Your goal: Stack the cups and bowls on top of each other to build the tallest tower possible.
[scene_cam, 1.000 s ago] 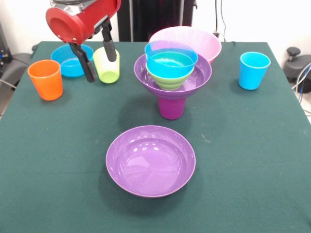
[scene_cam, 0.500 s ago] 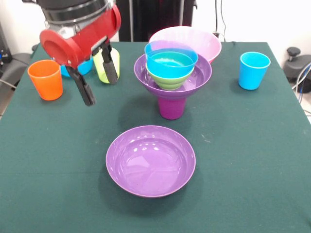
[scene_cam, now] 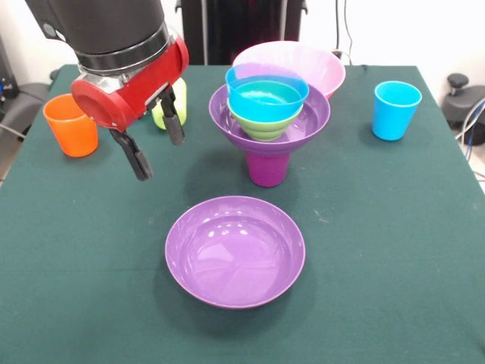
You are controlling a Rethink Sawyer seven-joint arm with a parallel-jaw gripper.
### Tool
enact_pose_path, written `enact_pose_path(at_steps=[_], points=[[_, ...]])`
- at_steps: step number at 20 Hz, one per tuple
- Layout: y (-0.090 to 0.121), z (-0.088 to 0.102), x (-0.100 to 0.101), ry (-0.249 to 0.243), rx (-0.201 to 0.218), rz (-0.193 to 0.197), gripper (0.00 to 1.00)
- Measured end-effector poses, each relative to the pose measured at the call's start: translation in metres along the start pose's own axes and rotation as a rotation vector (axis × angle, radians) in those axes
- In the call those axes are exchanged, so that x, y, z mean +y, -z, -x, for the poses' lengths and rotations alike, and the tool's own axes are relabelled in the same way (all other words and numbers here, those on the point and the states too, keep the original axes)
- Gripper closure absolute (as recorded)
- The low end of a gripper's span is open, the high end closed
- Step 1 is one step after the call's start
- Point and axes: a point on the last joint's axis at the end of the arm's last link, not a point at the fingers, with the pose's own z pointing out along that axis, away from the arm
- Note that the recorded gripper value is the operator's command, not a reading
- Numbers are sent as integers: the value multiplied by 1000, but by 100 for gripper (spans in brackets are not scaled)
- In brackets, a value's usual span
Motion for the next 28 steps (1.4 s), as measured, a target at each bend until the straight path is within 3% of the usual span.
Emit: enact_pose_path(at_steps=[4, 8, 10, 17, 19, 23, 28], points=[[9, -7, 2, -4, 24, -4, 0], [32, -7, 9, 4, 47, -21, 0], [53, -3, 18, 15, 61, -38, 0], [105, 24, 48, 48, 88, -76, 0], [122, 42, 64, 66, 105, -80, 0], [132, 65, 86, 92, 124, -81, 0], [128, 85, 114, 100, 144, -56, 0]])
